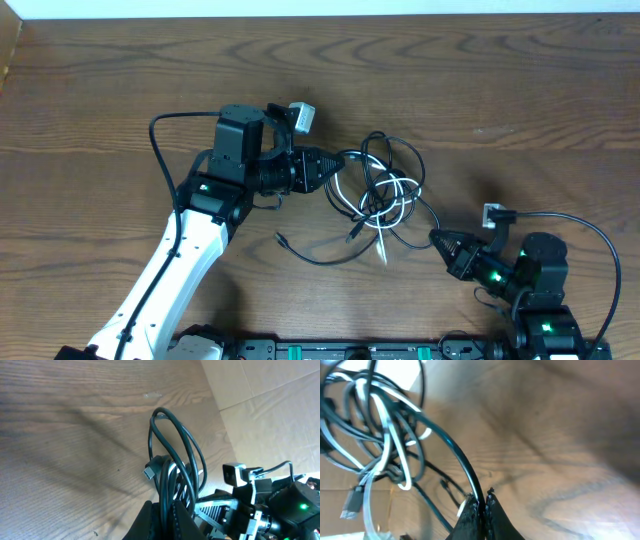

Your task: Untangle cables

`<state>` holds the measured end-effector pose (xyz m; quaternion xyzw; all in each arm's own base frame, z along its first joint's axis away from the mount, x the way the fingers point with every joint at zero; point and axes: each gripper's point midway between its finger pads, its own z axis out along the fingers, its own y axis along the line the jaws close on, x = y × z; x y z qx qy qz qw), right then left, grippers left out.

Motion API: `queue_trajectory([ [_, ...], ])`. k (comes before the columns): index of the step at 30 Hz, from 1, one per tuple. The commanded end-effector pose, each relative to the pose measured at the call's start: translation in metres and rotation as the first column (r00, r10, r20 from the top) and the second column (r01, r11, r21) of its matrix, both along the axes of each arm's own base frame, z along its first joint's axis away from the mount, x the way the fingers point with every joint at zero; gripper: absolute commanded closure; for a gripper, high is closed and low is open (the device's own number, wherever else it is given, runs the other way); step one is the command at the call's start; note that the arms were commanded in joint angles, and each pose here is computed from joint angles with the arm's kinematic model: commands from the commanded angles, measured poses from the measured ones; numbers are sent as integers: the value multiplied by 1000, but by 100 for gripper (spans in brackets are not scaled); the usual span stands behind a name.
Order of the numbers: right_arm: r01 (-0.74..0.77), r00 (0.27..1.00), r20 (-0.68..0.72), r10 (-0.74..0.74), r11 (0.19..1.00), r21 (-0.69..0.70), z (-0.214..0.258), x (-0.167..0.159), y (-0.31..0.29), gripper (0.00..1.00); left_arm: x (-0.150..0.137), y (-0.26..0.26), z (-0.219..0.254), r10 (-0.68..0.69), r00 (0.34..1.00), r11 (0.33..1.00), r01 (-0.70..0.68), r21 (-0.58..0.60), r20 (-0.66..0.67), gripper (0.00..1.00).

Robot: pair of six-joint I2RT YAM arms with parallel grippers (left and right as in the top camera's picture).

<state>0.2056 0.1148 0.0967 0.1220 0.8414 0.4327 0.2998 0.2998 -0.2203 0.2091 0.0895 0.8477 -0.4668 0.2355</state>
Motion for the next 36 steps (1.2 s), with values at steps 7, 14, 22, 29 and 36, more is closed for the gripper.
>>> queue_trajectory([
  [7, 94, 985, -130, -109, 989, -117, -34, -9, -21, 99, 14, 11, 6, 76, 996, 997, -77, 30, 42, 92],
  [14, 119, 970, -194, -149, 980, -156, -48, -17, -28, 78, 27, 27, 5, 157, 987, 987, -158, 31, 28, 92],
  [22, 43, 997, -55, -44, 999, -18, -10, -2, -6, 36, 26, 29, 4, 193, 980, 981, -192, 12, -41, 92],
  [29, -85, 992, 108, 68, 983, 165, 45, 5, 18, 22, 16, 19, 10, 154, 980, 985, -162, -59, -127, 92],
  [36, -65, 994, 103, 46, 981, 185, 49, 7, 17, 30, -12, -12, 35, -65, 993, 981, 46, -188, -97, 92],
])
